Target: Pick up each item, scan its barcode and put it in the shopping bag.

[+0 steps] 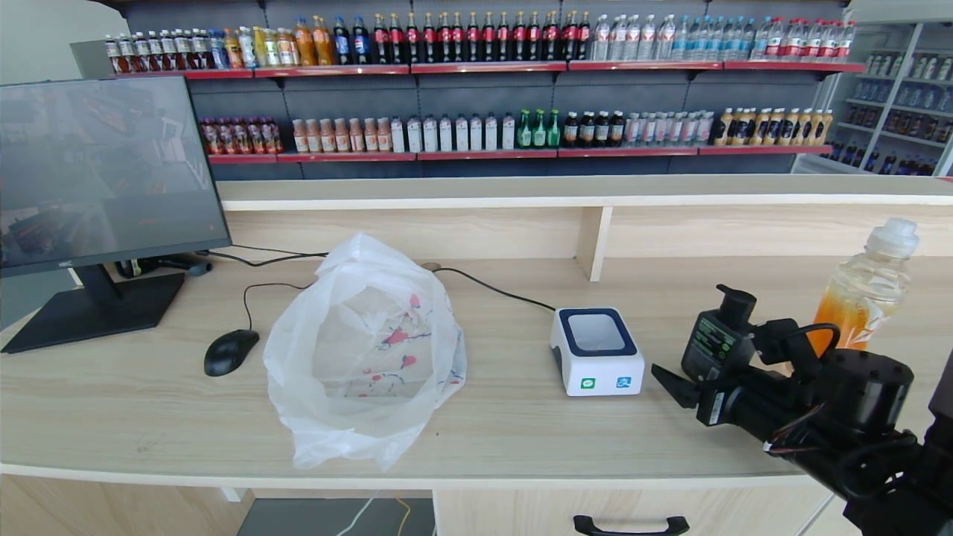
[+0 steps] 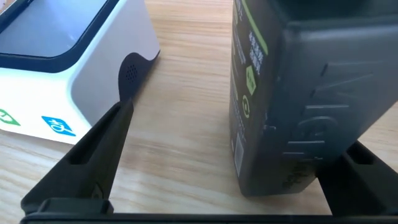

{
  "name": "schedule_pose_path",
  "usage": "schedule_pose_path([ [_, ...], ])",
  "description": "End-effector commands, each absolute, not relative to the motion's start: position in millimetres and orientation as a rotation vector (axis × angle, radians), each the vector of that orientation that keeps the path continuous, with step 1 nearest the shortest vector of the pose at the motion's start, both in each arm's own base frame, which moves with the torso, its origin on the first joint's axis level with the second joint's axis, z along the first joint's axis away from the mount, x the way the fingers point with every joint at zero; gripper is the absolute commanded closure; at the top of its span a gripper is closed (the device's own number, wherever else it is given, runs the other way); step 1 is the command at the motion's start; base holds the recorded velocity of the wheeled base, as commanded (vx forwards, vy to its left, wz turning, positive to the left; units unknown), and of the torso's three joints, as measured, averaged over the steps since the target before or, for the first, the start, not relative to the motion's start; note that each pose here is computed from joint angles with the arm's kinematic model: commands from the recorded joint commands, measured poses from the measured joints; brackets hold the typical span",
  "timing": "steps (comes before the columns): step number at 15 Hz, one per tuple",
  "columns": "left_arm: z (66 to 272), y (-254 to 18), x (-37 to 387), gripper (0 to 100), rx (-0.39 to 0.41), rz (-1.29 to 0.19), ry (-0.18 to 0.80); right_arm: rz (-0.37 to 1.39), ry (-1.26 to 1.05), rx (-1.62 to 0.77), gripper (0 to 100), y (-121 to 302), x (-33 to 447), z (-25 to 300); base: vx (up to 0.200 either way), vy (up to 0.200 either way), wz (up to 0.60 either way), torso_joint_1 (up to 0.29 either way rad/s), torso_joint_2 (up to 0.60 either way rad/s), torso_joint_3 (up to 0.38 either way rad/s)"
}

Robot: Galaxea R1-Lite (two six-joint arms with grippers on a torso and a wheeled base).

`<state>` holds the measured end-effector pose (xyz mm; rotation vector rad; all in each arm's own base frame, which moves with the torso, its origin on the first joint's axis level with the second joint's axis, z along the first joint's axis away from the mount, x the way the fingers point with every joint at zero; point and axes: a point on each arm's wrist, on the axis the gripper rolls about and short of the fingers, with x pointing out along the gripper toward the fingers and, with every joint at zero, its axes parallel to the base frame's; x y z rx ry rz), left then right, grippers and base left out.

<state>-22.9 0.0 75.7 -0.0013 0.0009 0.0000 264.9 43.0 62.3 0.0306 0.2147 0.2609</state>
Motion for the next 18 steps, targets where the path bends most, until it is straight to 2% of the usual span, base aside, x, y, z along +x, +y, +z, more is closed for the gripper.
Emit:
schedule_pose_path([
  [1, 76, 0, -23, 100, -0.002, 0.000, 0.000, 0.286, 0.210, 0.033, 0, 50, 264, 63, 0.000, 0.000, 0.00, 0.000, 0.00, 0.000],
  [8, 76, 0, -23, 100, -0.002, 0.000, 0.000, 0.219, 0.184, 0.035, 0, 32, 267, 69, 0.000, 0.000, 0.00, 0.000, 0.00, 0.000],
  [11, 75, 0, -23, 100, -0.002, 0.000, 0.002, 0.182, 0.120, -0.084, 0, 20, 277, 78, 0.000, 0.000, 0.00, 0.000, 0.00, 0.000],
  [18, 76, 0, -23, 100, -0.002, 0.000, 0.000, 0.180, 0.100, -0.095, 0, 20, 282, 80, 0.000, 0.000, 0.00, 0.000, 0.00, 0.000],
])
